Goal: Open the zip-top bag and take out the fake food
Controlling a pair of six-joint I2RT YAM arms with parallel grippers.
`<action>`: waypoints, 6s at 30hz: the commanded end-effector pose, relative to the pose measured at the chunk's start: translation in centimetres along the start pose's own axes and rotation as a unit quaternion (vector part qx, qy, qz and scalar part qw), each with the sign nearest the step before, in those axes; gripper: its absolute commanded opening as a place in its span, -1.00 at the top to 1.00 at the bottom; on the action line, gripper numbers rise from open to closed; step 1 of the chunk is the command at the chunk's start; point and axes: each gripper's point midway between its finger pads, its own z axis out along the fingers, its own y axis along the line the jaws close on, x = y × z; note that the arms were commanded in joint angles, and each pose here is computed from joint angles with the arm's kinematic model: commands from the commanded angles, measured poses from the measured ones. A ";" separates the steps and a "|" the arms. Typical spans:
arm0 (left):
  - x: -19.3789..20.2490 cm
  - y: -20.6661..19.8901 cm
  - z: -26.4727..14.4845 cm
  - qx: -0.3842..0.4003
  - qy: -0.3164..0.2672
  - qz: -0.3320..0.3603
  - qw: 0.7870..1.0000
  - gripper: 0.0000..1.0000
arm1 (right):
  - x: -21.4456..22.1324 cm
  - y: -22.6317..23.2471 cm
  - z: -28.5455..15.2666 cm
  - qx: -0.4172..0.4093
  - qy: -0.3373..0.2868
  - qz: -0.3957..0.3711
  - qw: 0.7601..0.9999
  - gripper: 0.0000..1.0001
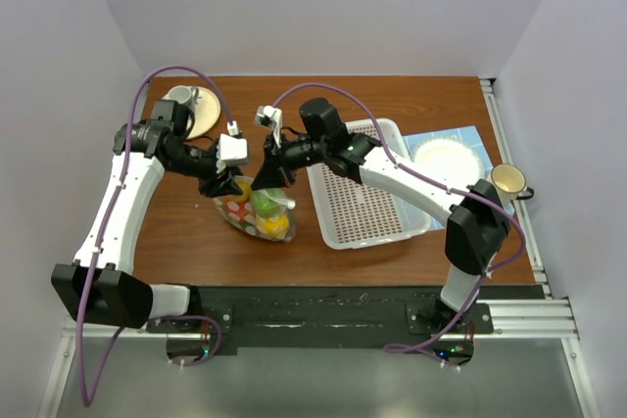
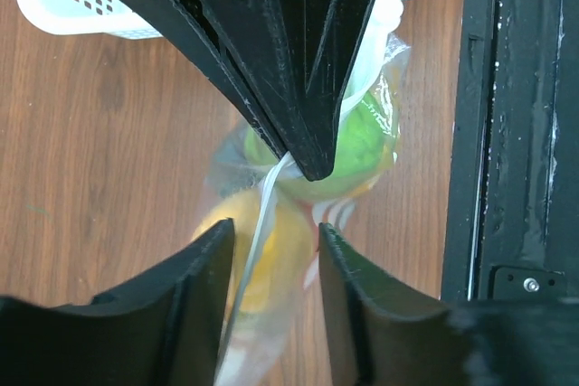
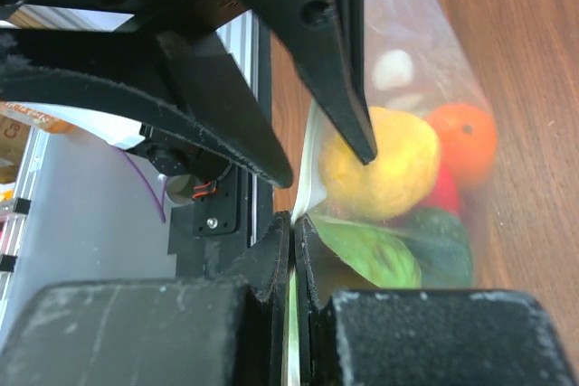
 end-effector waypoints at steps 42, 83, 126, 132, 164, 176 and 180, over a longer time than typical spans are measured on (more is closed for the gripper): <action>0.6 1.1 -1.4 -0.029 -0.002 -0.044 0.999 1.00 | 4.1 0.5 -8.0 0.010 -0.190 -0.027 0.981 -0.37; -1.2 1.2 -2.7 -0.050 -0.011 -0.048 0.998 1.00 | 1.2 -3.5 -7.1 -0.043 -0.328 0.032 0.943 -0.27; -2.0 2.4 -2.3 -0.063 -0.036 -0.054 0.996 0.94 | -1.4 1.0 -6.0 -0.010 -0.251 -0.042 0.967 1.00; -5.7 3.6 -3.4 -0.080 -0.090 -0.049 0.992 0.19 | -0.7 1.6 -5.0 0.012 -0.185 -0.067 0.980 1.00; -7.7 -0.9 0.2 0.032 -0.158 -0.061 0.985 0.28 | -1.6 0.8 -0.1 -0.007 -0.120 -0.078 0.990 1.00; -6.0 -1.2 1.5 0.057 -0.139 -0.080 0.985 0.46 | -1.4 0.9 -0.5 -0.002 -0.119 -0.080 0.990 1.00; -5.8 -1.3 1.6 0.061 -0.135 -0.082 0.986 0.41 | -1.4 1.0 -0.5 -0.004 -0.118 -0.082 0.990 1.00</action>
